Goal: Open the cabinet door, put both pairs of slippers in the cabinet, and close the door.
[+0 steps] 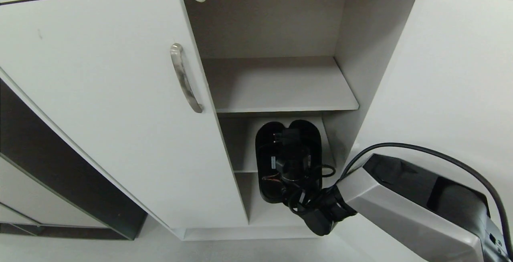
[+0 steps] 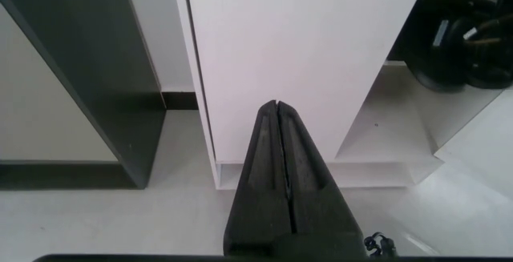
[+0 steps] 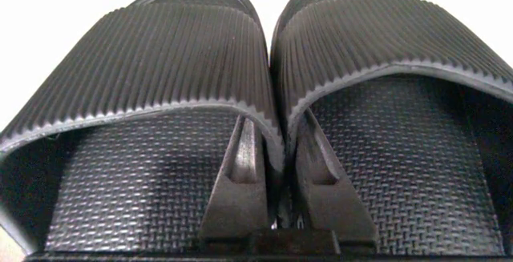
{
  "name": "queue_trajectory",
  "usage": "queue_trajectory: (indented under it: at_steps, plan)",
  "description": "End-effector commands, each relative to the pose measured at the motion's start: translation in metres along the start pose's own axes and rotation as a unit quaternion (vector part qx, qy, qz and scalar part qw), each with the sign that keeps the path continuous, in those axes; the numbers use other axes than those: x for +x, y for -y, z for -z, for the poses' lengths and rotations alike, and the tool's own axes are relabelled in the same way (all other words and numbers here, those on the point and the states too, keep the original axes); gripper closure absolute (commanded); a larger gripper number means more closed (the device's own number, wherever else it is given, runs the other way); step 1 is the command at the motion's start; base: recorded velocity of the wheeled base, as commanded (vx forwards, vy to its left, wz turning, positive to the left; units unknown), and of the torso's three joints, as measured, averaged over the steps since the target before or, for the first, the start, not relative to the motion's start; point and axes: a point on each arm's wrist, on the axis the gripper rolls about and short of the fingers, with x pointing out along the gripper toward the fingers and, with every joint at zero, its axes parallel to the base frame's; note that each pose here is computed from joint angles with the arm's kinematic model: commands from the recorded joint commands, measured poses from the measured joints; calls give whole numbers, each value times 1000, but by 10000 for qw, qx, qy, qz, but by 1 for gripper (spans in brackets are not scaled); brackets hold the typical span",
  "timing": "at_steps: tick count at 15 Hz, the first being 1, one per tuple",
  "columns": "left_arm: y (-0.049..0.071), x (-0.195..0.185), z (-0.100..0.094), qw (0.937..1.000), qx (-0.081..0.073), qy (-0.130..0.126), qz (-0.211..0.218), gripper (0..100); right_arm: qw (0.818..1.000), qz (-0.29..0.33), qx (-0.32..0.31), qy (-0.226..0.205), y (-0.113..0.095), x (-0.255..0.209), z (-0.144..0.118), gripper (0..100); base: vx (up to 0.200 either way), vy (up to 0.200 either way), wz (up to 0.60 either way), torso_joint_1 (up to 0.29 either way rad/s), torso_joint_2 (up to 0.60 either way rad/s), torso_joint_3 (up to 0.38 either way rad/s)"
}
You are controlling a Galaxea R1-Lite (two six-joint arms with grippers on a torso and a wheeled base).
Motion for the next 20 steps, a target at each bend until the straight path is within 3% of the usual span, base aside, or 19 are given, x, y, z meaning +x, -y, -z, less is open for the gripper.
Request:
queue_trajectory:
  at_steps: [1, 10, 19, 20]
  plan:
    - [0, 0, 0, 10000, -1, -6, -4, 100, 9999, 112, 54, 45, -1, 21, -4, 100, 0, 0, 0, 0, 0, 0]
    - [0, 0, 0, 10000, -1, -6, -4, 100, 9998, 198, 8, 8, -15, 57, -8, 100, 0, 0, 0, 0, 0, 0]
    - [0, 0, 0, 10000, -1, -6, -4, 100, 9996, 253, -59, -64, -11, 63, 3, 100, 0, 0, 0, 0, 0, 0]
    - [0, 0, 0, 10000, -1, -6, -4, 100, 9996, 253, -52, -64, -11, 63, 3, 0, 0, 0, 0, 0, 0, 0]
